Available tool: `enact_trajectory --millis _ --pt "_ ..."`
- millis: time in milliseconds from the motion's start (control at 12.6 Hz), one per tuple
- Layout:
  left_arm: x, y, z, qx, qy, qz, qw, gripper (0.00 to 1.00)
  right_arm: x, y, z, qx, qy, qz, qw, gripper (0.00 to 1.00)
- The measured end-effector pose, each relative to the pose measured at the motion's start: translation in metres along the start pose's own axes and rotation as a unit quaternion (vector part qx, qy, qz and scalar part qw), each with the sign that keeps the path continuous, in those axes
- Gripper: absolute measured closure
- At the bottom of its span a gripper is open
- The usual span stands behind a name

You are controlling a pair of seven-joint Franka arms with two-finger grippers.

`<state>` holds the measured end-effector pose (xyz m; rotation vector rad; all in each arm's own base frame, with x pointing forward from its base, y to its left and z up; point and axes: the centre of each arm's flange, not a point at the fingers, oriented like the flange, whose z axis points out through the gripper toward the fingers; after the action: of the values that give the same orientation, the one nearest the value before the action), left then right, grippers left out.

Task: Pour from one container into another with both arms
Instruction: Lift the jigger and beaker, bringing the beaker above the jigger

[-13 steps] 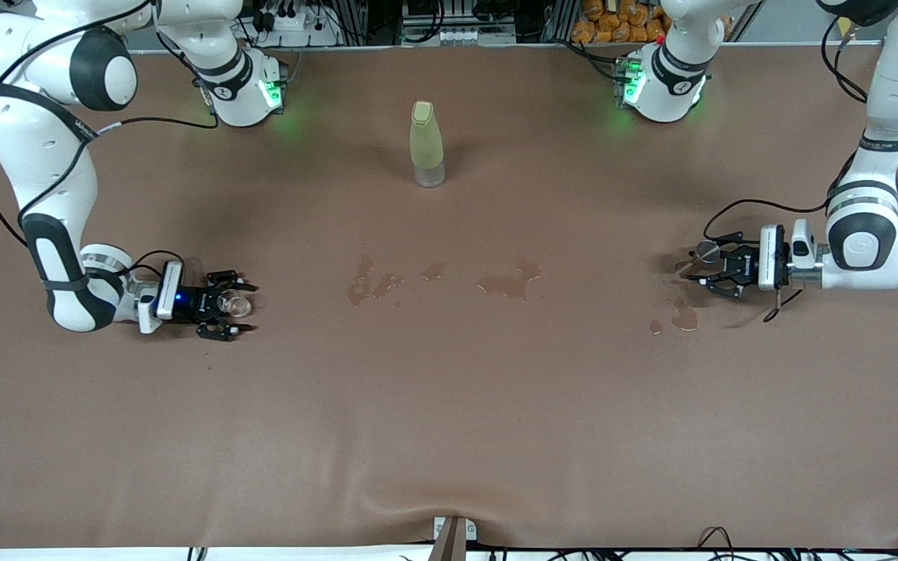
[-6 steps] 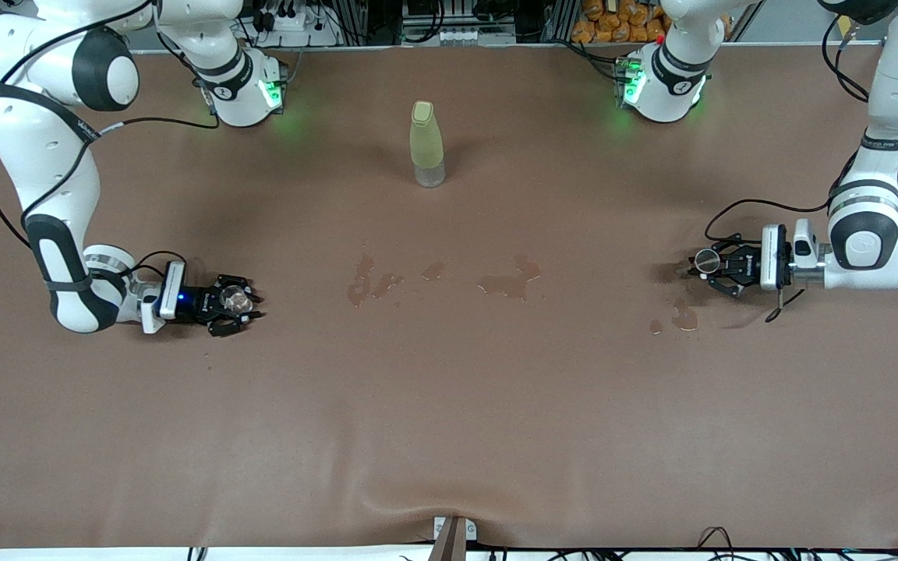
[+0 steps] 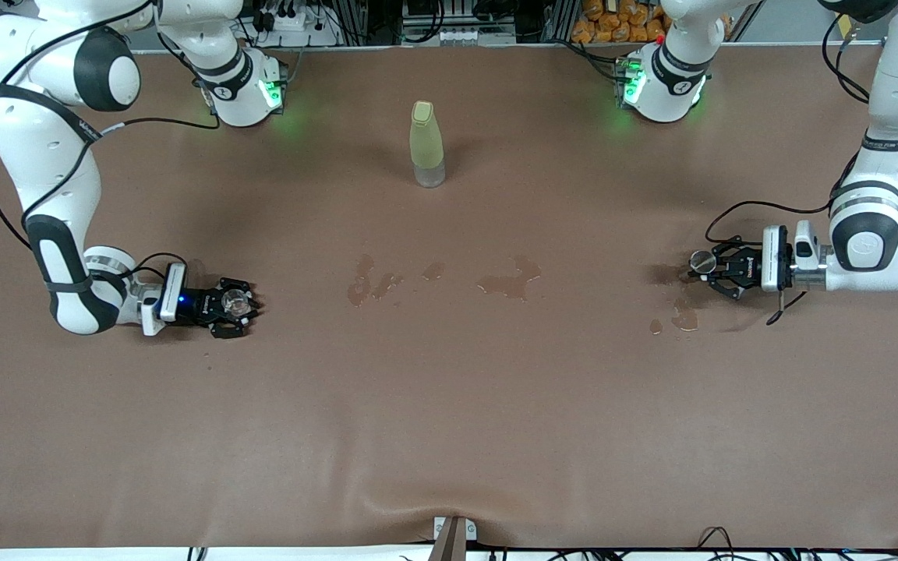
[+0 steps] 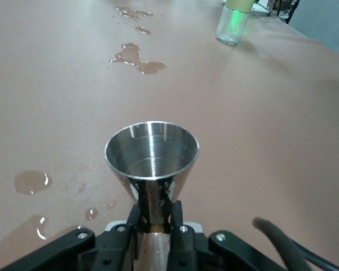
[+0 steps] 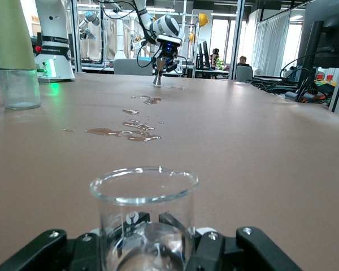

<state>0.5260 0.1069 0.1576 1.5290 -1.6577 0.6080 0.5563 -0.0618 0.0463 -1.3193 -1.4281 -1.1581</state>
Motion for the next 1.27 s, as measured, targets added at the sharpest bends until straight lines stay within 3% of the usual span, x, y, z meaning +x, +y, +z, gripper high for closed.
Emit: enact_trajectory --millis 317,714,873,1270 --pt "0.055 -0.031 0.010 0.000 0.007 0.055 0.998 0.78 0.028 0.018 -0.004 0.007 0.000 -0.003 1.000 0.82" --pt "0.132 -0.067 0.051 0.027 0.084 0.095 0.992 0.78 0.087 0.032 -0.007 0.033 0.056 -0.025 0.998 0.82" --pt "0.162 -0.076 0.077 0.039 0.119 0.098 0.987 0.78 0.116 0.035 -0.008 0.057 0.078 -0.029 0.995 0.82" --pt "0.230 -0.093 0.174 0.062 0.154 0.087 0.982 0.78 0.207 0.037 -0.024 0.085 0.075 -0.015 0.993 0.82"
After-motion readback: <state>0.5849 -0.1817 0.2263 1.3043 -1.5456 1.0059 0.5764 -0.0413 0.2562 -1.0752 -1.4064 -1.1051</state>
